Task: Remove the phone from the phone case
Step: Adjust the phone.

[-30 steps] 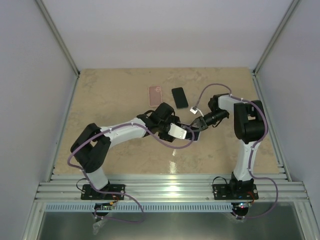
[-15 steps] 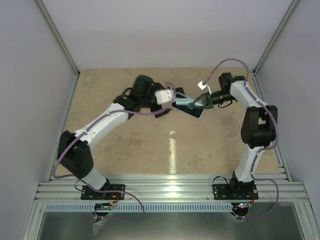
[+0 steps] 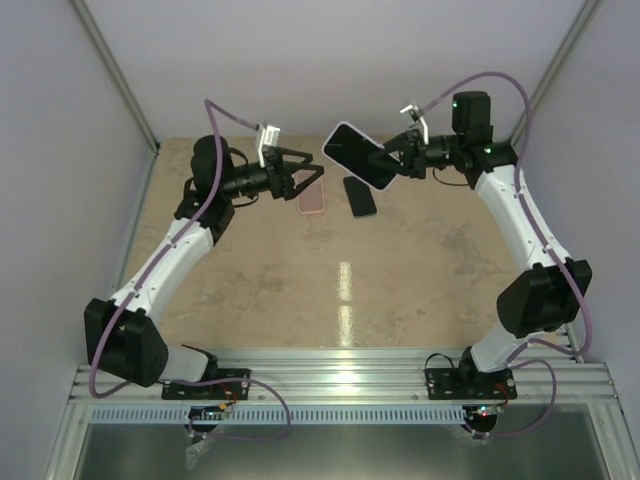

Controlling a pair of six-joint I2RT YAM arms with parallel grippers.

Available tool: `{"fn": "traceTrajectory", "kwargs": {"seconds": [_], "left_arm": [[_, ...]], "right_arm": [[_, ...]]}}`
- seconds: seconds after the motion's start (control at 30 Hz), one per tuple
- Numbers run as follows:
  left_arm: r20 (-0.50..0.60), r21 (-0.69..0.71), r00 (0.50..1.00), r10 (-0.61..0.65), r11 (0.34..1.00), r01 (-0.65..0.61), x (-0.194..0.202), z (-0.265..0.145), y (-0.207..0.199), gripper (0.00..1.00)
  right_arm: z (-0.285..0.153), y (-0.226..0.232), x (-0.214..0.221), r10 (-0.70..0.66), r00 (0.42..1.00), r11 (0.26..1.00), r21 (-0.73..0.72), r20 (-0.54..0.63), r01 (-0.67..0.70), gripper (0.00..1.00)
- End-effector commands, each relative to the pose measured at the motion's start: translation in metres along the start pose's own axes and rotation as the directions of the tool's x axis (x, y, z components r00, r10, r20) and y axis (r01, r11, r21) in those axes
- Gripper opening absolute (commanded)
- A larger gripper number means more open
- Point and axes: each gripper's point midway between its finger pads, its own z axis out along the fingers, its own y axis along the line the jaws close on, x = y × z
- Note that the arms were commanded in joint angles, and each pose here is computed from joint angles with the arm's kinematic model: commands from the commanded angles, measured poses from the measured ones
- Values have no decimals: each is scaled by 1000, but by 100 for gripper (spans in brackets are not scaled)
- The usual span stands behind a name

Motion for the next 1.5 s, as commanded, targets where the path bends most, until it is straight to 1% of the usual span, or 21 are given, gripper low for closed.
{"fn": "traceTrajectory", "kwargs": {"seconds": [0.0,0.13,0.2,0.33,0.47,0.57,0.67,0.8,0.93,1.03,1.17,1.23,1.27,1.3,1.37,1.4,1.43,1.47], "left_arm": [[113,249,984,-138,963,106,-36,-12,-48,91],[118,286,987,-112,955,74,-30,-16,-55,81],[118,310,986,-120,948,78,-26,-19,-59,74],[105,311,984,-141,945,102,-22,-16,-54,62],[102,324,982,-157,939,117,-21,-14,-53,47],[93,335,983,-158,935,119,-19,-12,-55,45],[62,347,986,-158,929,127,-10,-6,-58,44],[37,360,987,-157,923,134,-4,-1,-60,36],[23,356,987,-158,924,140,-1,1,-58,33],[15,349,986,-165,925,149,4,1,-55,26],[6,352,988,-156,925,144,6,0,-56,10],[-7,348,990,-143,928,137,7,1,-57,2],[-16,345,991,-136,929,133,8,2,-56,0],[-30,349,991,-130,928,132,10,2,-57,0],[-60,357,990,-126,923,140,14,2,-57,0],[-77,368,989,-123,919,143,17,1,-59,0],[-99,380,988,-121,913,149,20,1,-60,0],[-125,394,985,-118,905,158,23,1,-62,0]], "right_arm": [[9,47,-21,-49,999,991,-122,23,52,0],[9,63,-8,-42,999,985,-165,11,43,1],[10,68,-1,-37,999,983,-179,4,37,1],[19,75,12,-49,999,982,-183,-14,46,1],[25,75,16,-37,999,981,-191,-25,32,1],[26,74,15,-34,999,981,-194,-26,28,1],[28,72,16,-25,999,980,-198,-30,18,1],[31,72,18,-20,999,980,-201,-35,13,0],[31,71,18,-16,999,980,-200,-36,8,1],[32,70,17,-4,999,980,-200,-37,-3,1],[33,68,19,21,999,978,-207,-43,-29,1],[33,67,21,29,998,978,-205,-48,-39,8],[32,66,22,30,998,978,-203,-50,-40,14],[30,67,23,31,998,979,-200,-51,-41,24],[25,64,24,39,998,981,-187,-53,-48,59],[22,63,25,33,998,983,-179,-52,-42,69],[18,60,27,29,998,985,-167,-51,-37,74],[14,59,27,26,998,987,-158,-53,-34,76]]}}
